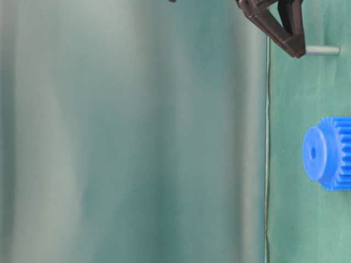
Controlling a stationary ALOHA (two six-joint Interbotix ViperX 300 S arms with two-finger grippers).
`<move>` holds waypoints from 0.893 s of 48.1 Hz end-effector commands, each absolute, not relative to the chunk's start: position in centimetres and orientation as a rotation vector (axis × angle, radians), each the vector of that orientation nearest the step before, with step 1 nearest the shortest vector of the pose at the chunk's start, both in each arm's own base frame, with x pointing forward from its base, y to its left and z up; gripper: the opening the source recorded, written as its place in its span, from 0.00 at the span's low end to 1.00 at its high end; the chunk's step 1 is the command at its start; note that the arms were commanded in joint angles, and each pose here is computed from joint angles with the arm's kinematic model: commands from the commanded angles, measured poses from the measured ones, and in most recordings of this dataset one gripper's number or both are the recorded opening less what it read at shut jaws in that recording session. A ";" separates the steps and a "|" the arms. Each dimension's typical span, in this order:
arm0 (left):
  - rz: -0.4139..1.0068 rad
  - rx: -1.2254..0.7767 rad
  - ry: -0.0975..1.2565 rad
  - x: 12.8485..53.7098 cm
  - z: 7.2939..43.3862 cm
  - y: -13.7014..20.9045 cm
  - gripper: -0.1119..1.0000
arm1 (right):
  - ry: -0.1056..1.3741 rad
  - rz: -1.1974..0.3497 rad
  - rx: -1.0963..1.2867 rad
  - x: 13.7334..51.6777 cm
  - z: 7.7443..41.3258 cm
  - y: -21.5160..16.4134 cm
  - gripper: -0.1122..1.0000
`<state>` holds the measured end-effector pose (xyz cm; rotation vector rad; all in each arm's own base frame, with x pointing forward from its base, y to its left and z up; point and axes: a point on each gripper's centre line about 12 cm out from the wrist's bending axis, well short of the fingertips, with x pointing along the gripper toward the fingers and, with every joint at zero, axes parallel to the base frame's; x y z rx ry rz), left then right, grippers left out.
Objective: Insert the shaft placed at a random location into the center hole of the medium gear at another random location.
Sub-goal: 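Lower the right gripper around the shaft and close on it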
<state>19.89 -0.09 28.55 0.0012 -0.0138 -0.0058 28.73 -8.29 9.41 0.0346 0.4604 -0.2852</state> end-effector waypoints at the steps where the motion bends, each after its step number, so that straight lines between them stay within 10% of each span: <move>1: -0.007 0.000 -0.034 20.1 29.4 -0.1 0.10 | 0.427 -0.286 0.022 29.4 10.4 -8.5 0.23; 43: -0.008 0.001 -0.040 20.1 29.5 -0.1 0.10 | 0.418 -0.244 0.018 30.5 17.4 -7.7 0.23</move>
